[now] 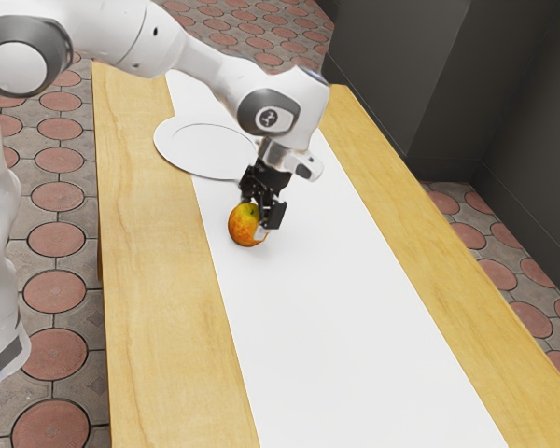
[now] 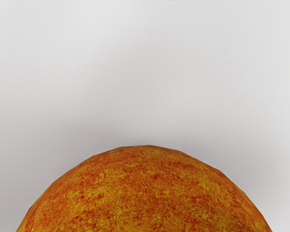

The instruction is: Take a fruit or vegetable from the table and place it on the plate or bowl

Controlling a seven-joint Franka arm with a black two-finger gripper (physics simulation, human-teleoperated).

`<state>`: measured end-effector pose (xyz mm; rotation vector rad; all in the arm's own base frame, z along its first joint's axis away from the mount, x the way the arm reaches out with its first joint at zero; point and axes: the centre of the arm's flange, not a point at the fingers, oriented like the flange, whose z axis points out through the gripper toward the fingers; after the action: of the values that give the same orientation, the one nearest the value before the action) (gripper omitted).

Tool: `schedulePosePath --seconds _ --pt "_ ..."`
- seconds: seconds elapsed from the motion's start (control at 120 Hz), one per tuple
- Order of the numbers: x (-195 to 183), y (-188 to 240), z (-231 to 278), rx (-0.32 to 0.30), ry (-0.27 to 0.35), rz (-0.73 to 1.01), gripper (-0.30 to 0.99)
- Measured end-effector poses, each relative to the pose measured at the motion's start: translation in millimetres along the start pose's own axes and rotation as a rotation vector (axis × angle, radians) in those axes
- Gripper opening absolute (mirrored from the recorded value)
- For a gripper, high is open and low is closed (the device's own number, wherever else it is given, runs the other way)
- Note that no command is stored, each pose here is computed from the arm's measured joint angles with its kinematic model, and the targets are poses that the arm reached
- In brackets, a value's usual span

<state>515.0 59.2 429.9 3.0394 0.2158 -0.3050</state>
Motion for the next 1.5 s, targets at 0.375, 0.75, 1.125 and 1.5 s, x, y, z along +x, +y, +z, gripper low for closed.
schedulePosePath --seconds 0.375,0.75,1.125,1.5 --pt "6.4 -9.4 4.7 -0.013 0.015 -0.017 0.47" --pt "-4.2 -32.5 -75.1 -0.025 0.144 -0.034 0.48" --pt "11.7 -176.3 -121.4 0.015 0.211 -0.238 0.48" --pt "47.4 -264.7 -98.8 0.003 0.201 -0.311 0.48"
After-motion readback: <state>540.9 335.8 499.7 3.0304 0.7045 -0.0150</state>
